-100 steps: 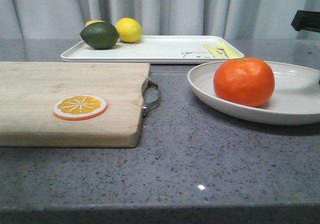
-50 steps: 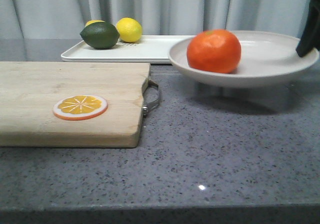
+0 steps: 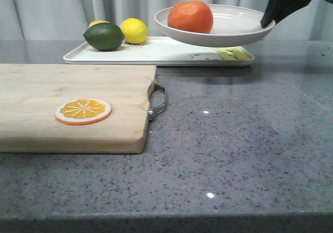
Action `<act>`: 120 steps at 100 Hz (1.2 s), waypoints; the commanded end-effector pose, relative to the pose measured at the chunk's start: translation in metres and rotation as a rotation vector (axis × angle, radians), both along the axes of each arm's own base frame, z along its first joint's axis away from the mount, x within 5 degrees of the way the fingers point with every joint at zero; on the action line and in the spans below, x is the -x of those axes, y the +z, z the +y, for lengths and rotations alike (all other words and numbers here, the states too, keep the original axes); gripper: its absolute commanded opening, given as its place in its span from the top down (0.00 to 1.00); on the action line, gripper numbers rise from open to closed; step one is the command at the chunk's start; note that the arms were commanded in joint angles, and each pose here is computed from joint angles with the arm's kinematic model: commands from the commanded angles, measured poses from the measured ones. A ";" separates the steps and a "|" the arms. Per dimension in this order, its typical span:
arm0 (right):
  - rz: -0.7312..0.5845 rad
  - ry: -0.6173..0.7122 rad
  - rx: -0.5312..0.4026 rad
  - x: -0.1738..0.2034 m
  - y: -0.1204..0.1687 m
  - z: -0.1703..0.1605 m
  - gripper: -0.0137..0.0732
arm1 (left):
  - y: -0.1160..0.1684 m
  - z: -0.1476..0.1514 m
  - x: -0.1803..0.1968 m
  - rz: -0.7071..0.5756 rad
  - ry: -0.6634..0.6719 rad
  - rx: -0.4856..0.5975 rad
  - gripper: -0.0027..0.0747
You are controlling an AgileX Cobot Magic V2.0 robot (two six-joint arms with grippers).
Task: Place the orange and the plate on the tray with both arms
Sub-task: 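Slide the plate with the right gripper onto the white tray, then open the right gripper and lift it away from the plate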
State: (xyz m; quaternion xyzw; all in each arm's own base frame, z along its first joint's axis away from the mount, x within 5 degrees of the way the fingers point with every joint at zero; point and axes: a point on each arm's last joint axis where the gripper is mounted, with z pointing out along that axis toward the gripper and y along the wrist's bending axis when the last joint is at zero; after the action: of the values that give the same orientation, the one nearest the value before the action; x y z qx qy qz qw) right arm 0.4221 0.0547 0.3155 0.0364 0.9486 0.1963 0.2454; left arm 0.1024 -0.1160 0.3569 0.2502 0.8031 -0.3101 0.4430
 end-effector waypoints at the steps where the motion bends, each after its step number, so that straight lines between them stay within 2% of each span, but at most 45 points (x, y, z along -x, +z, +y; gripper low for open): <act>1: -0.117 0.020 -0.049 -0.008 0.036 0.007 0.91 | 0.016 0.000 -0.002 -0.063 0.023 0.087 0.99; 26: -0.160 0.048 -0.076 -0.051 0.035 0.028 0.91 | 0.013 -0.003 -0.005 -0.047 0.023 0.072 0.99; 43: -0.141 0.040 -0.103 -0.077 0.019 0.035 0.91 | 0.008 -0.008 -0.010 -0.027 0.023 0.052 0.99; 61: -0.157 0.034 -0.119 -0.091 0.011 0.038 0.91 | 0.005 -0.012 -0.015 -0.016 0.025 0.041 0.99; 91: -0.153 0.033 -0.122 -0.099 -0.003 0.043 0.90 | 0.009 -0.013 -0.017 -0.056 0.040 0.082 0.99; 99: -0.159 0.031 -0.124 -0.100 -0.003 0.043 0.84 | 0.009 -0.013 -0.017 -0.056 0.040 0.082 0.99; 111: -0.158 0.031 -0.124 -0.099 -0.003 0.043 0.63 | 0.009 -0.013 -0.017 -0.056 0.040 0.082 0.99; 120: -0.154 0.034 -0.122 -0.099 -0.002 0.043 0.56 | 0.009 -0.013 -0.017 -0.056 0.040 0.082 0.99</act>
State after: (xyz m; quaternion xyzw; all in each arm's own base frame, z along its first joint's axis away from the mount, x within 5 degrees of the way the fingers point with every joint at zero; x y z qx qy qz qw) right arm 0.5314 0.0964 0.2594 0.0285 0.9395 0.2369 0.2457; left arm 0.1168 -0.1282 0.3509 0.2435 0.8063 -0.3060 0.4437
